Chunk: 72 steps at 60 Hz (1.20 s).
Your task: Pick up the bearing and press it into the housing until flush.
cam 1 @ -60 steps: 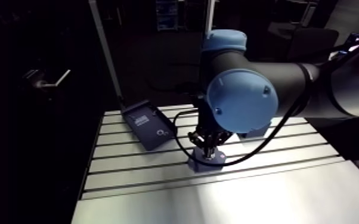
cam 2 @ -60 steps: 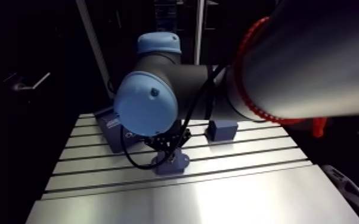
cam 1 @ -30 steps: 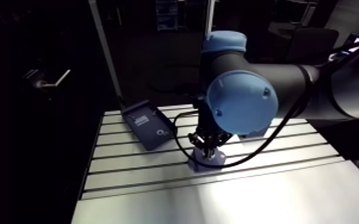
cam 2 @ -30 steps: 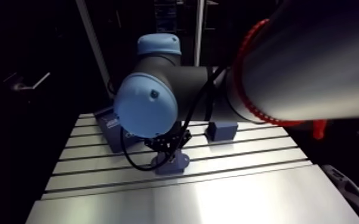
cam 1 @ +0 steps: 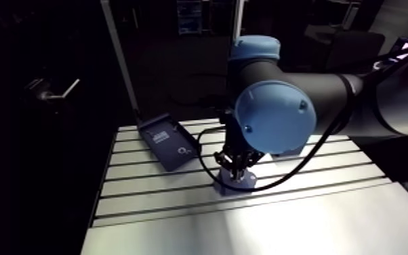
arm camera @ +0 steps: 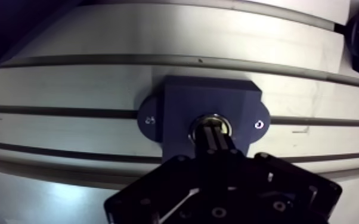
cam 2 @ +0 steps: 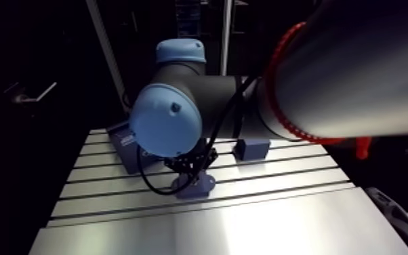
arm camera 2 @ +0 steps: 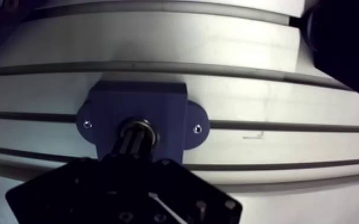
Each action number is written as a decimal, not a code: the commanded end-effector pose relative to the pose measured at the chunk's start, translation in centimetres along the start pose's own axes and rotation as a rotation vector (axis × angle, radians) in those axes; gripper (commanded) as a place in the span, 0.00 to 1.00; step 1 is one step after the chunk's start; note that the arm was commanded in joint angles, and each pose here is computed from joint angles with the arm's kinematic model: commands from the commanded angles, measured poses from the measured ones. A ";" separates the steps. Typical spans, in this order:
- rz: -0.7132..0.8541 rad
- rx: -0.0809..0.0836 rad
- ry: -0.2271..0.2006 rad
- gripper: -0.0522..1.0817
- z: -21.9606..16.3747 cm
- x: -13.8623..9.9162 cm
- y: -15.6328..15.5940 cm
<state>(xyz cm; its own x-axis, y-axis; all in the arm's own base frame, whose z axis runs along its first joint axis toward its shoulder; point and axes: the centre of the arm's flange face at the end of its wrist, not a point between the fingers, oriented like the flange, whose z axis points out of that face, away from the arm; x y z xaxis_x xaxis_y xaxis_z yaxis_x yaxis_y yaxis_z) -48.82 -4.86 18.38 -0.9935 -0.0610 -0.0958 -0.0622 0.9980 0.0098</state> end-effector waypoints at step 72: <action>-0.001 -0.003 0.020 0.98 -0.9 0.2 0.0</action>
<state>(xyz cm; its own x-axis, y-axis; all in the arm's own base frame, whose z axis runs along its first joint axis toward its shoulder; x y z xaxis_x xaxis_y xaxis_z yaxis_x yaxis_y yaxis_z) -48.88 -4.88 18.15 -0.9930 -0.0623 -0.0999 -0.0635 0.9979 0.0094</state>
